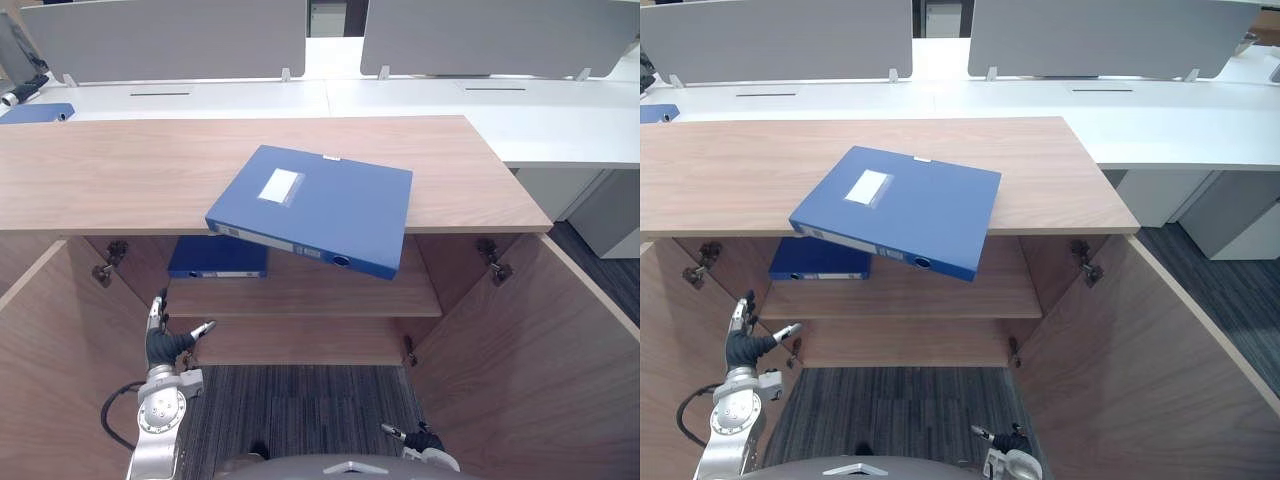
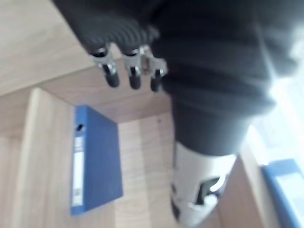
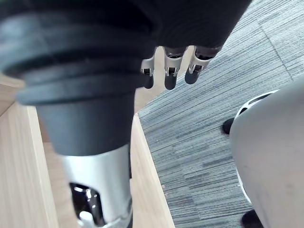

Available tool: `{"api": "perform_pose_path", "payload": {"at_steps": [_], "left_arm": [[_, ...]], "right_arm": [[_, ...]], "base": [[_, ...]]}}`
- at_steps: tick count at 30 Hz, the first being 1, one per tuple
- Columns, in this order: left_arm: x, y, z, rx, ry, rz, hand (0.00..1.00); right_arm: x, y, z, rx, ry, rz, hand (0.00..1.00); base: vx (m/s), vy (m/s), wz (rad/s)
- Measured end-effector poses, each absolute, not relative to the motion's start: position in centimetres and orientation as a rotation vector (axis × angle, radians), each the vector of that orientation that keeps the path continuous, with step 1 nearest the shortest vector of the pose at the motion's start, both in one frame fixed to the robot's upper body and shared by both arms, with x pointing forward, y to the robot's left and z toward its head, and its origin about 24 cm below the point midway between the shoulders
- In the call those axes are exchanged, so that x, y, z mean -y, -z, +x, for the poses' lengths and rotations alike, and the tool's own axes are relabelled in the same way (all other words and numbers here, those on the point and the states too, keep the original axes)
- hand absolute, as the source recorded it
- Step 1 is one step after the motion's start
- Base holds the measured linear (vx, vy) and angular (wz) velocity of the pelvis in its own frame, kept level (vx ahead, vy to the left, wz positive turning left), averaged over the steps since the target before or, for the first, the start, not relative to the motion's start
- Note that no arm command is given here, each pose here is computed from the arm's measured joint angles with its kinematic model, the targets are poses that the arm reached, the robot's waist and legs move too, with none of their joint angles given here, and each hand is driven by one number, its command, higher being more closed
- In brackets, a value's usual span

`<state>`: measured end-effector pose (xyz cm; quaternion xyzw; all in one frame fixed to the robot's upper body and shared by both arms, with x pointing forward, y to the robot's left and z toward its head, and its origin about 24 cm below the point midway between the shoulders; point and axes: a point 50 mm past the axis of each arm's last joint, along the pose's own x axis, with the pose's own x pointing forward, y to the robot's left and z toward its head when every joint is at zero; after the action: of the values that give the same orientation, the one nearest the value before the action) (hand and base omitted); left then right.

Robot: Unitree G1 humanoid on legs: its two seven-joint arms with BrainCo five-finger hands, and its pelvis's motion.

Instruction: Walk over to the cabinet, pick up the folder, carry it to the office cabinet, place the folder inside the office cabinet, then close the office cabinet door

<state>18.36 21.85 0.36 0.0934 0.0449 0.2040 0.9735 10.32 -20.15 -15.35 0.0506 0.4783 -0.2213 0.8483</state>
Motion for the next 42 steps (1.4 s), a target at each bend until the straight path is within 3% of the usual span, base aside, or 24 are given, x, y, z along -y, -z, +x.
{"api": "perform_pose_path", "payload": {"at_steps": [13, 21, 28, 42], "left_arm": [[-19.9, -7.4, 19.3, 0.269, -0.405, 0.449, 0.0], [-17.1, -10.1, 20.2, 0.46, -0.272, 0.631, 0.0], [-15.9, -10.7, 21.9, 0.54, -0.191, 0.781, 0.0], [-14.6, -8.1, 24.3, 0.488, -0.047, 1.021, 0.0]], "right_arm": [[20.2, 15.7, 9.4, -1.043, 0.433, 0.052, 0.0], [20.5, 15.8, 9.2, -1.061, 0.418, 0.027, 0.0], [20.4, 15.7, 9.6, -1.055, 0.403, 0.02, 0.0], [20.4, 15.7, 9.9, -1.05, 0.398, 0.019, 0.0]], "base": [[-0.02, -0.007, -0.03], [-0.03, 0.006, -0.05], [0.01, 0.0, -0.04], [0.0, 0.0, -0.01]]}}
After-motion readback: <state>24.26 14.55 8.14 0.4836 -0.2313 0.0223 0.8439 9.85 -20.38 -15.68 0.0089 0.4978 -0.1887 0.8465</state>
